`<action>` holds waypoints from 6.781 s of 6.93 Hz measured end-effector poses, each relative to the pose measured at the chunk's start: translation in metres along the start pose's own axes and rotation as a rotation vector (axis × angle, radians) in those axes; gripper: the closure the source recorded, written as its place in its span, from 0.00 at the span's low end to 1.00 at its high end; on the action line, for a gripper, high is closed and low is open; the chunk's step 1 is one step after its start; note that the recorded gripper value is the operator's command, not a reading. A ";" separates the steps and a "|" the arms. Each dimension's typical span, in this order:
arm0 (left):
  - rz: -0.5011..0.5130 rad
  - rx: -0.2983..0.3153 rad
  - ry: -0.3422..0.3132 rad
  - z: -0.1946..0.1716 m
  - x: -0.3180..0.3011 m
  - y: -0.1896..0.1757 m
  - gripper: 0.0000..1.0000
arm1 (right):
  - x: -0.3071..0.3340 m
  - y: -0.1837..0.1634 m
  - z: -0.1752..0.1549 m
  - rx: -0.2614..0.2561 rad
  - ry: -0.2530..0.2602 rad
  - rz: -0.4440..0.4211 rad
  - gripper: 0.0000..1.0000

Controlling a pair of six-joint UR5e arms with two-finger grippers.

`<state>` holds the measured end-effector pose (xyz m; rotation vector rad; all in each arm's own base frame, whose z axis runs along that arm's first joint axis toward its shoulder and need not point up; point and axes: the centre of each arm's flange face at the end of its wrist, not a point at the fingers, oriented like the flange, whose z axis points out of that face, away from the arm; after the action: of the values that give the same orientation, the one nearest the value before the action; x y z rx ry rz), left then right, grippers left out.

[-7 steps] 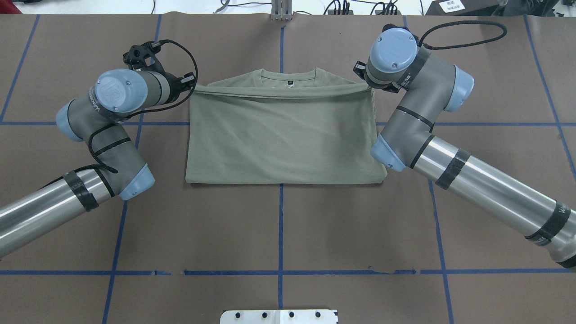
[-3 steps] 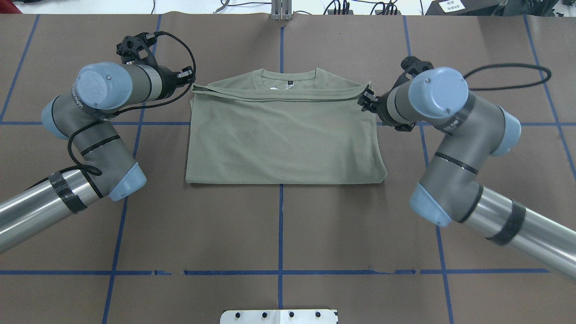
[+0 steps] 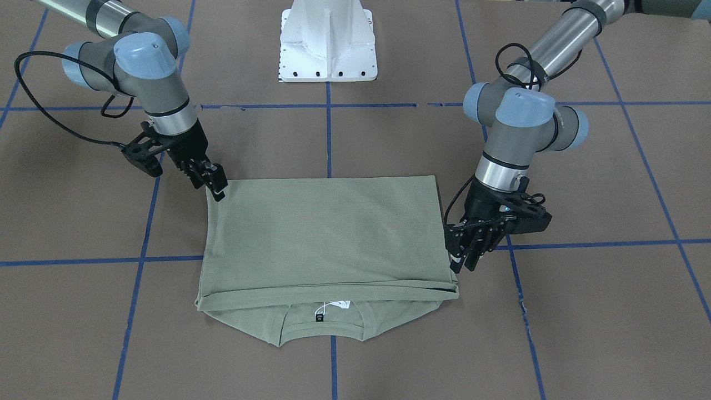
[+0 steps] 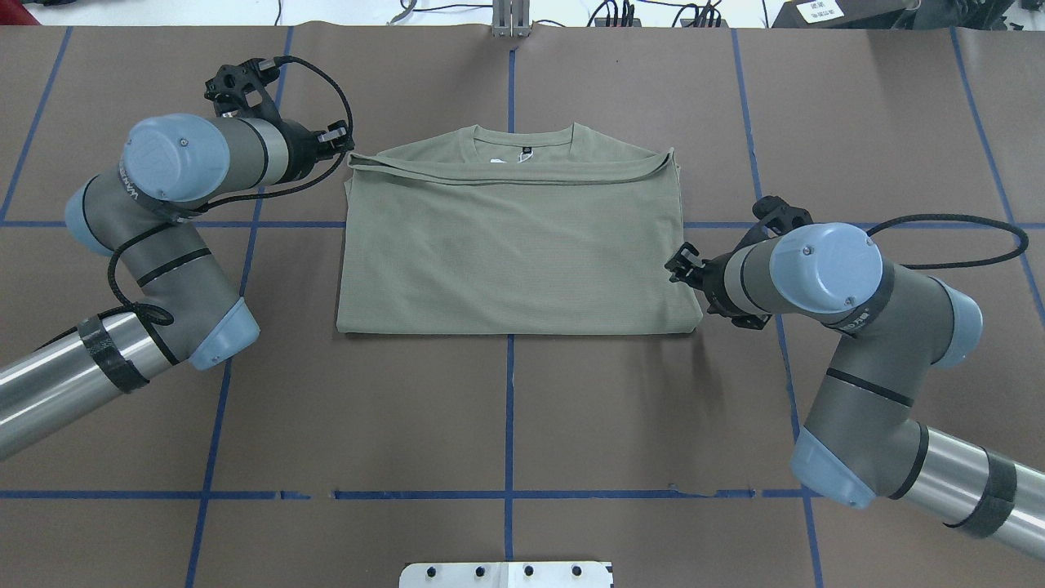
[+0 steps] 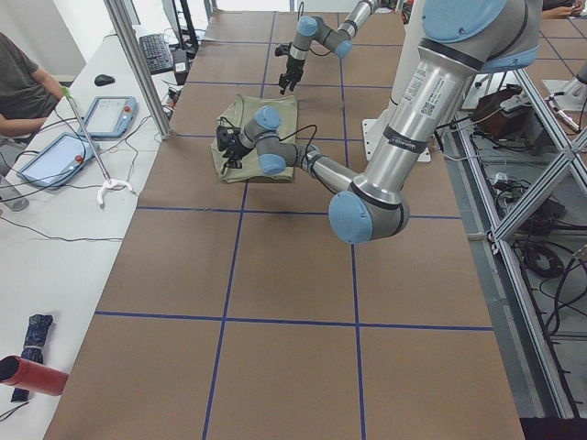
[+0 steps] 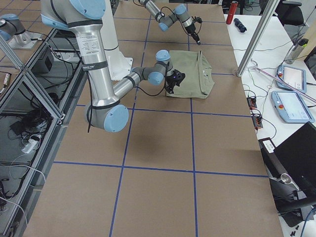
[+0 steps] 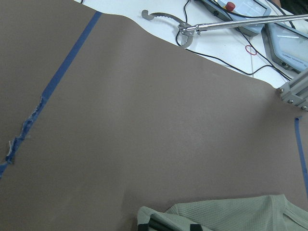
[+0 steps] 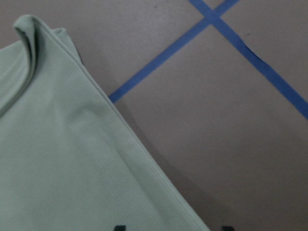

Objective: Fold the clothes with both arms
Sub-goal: 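Release the hem and move the right gripper toward the near fold, then grasp the near folded edge of the shirt with the right gripper, then drag the shirt toward the robot with the right gripper, rotating it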

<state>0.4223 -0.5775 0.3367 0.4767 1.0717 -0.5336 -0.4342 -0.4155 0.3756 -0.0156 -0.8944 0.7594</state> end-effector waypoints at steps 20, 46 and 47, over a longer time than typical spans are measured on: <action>0.001 0.007 -0.010 -0.014 -0.023 0.002 0.57 | 0.017 0.022 0.015 -0.017 0.046 0.025 0.30; -0.288 -0.453 -0.021 -0.091 0.013 0.239 0.39 | 0.007 0.106 -0.126 -0.091 0.039 0.068 0.00; -0.282 -0.438 -0.043 -0.085 0.016 0.243 0.42 | -0.002 0.088 -0.118 -0.058 0.035 0.043 0.00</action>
<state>0.5204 -0.3402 0.3134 -0.0720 1.1826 -0.5335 -0.4041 -0.3172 0.2704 -0.0995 -0.8853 0.7712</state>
